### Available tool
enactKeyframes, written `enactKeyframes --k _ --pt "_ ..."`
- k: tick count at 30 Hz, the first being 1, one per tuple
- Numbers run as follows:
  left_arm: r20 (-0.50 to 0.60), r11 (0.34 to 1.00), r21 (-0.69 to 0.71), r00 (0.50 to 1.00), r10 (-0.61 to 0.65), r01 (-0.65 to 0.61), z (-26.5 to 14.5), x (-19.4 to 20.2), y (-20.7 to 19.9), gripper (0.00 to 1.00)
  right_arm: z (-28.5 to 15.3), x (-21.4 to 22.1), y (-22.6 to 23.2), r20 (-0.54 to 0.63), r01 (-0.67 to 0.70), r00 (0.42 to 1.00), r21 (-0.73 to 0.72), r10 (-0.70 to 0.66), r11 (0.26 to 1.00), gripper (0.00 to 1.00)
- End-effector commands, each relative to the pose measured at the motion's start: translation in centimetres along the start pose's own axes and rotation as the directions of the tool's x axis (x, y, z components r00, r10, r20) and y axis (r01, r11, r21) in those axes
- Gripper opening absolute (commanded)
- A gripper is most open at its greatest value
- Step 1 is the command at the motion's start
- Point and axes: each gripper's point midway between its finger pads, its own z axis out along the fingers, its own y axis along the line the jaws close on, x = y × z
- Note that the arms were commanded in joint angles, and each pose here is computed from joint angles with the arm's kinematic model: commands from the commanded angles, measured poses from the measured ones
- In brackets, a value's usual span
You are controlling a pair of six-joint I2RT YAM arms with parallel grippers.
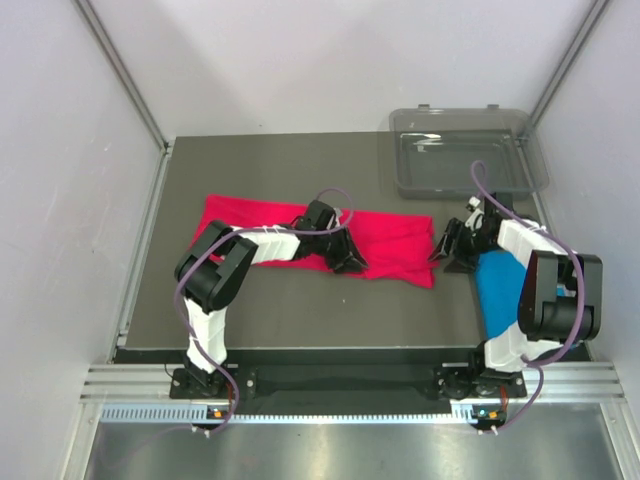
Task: Fold and stack the t-shirts
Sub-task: Fold the tshirt
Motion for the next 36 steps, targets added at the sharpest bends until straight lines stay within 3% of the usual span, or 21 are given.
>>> enactKeyframes --k 1,6,9,13,21,28,36 --pt "-0.024 0.997 0.07 1.0 0.016 -0.014 0.4 0.0 -2.0 0.35 -0.2 -2.8 -0.1 0.068 0.018 0.998 0.002 -0.018 1.0 0.58" --pt "-0.029 0.992 0.124 0.999 0.031 -0.027 0.1 0.0 -3.5 0.25 0.5 -3.7 -0.2 0.067 0.015 0.998 -0.005 -0.015 1.0 0.56" --pt "-0.029 0.988 0.149 0.998 0.051 -0.046 -0.1 -0.2 -4.3 0.14 1.1 -3.8 0.1 0.048 0.017 0.999 -0.04 -0.015 0.999 0.49" --pt "-0.03 0.985 0.16 0.997 0.071 -0.065 -0.1 -0.5 -5.0 0.09 1.6 -3.7 1.0 0.033 0.03 0.999 -0.098 -0.027 0.995 0.44" --pt "-0.017 0.984 0.161 0.997 0.076 -0.072 -0.3 -2.0 -5.2 0.04 2.1 -4.0 1.9 0.034 0.045 0.999 -0.148 -0.041 0.988 0.32" --pt "0.02 0.982 0.184 0.999 0.048 -0.051 -1.0 -4.7 -5.6 0.0 1.6 -5.2 3.3 0.047 0.048 0.998 -0.187 -0.04 0.981 0.02" --pt "0.056 0.97 0.241 0.998 0.011 -0.024 -1.1 -7.9 -6.5 0.0 0.7 -7.4 5.8 0.061 0.024 0.998 -0.238 -0.009 0.971 0.0"
